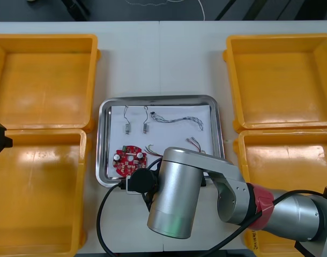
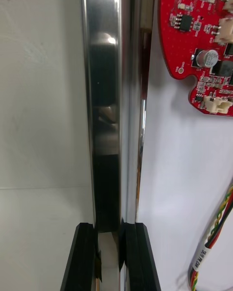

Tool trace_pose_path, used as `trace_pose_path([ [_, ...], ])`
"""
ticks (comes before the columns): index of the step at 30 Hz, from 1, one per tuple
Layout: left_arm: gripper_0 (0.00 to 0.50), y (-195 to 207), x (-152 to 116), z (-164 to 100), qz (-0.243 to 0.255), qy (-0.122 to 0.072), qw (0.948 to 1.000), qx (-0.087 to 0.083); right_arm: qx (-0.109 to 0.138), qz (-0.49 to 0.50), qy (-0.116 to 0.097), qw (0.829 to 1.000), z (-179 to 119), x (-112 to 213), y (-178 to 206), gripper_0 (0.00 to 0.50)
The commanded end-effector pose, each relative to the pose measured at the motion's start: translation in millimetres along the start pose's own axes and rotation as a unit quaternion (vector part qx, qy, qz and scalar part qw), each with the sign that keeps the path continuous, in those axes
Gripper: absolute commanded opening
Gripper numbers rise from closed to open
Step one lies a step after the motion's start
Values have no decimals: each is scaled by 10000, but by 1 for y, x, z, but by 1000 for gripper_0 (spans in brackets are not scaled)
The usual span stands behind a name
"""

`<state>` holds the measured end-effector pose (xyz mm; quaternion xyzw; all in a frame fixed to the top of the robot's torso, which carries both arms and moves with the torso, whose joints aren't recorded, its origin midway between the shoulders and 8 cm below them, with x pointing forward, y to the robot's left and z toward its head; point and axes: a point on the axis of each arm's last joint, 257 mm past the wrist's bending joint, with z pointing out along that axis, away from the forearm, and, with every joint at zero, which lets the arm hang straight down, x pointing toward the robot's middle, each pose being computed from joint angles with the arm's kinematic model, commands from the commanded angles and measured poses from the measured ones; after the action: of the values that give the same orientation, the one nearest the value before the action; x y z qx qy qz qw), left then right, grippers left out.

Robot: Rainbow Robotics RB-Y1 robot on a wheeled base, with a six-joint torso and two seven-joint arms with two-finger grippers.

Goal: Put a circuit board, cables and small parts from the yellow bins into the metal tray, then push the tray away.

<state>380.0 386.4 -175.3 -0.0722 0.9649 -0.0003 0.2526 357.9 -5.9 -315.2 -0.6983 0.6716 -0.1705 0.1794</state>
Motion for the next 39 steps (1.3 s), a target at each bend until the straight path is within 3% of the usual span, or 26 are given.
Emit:
trace_pose_path([
  [1, 500, 21, 0, -8, 473, -1, 9986, -245, 179, -230, 14, 9996, -1, -4, -13, 0],
  [10, 500, 21, 0, -8, 473, -1, 9986, -245, 296, -105, 89, 9995, -6, 5, -35, 0],
  [16, 500, 21, 0, -8, 473, -1, 9986, -245, 177, -18, 43, 9998, -14, 7, -47, 0],
  [32, 500, 21, 0, -8, 473, -1, 9986, -245, 342, 2, 39, 9994, -29, 14, -83, 0],
  [39, 500, 21, 0, -8, 473, -1, 9986, -245, 271, 58, 87, 9996, -26, 14, -101, 0],
])
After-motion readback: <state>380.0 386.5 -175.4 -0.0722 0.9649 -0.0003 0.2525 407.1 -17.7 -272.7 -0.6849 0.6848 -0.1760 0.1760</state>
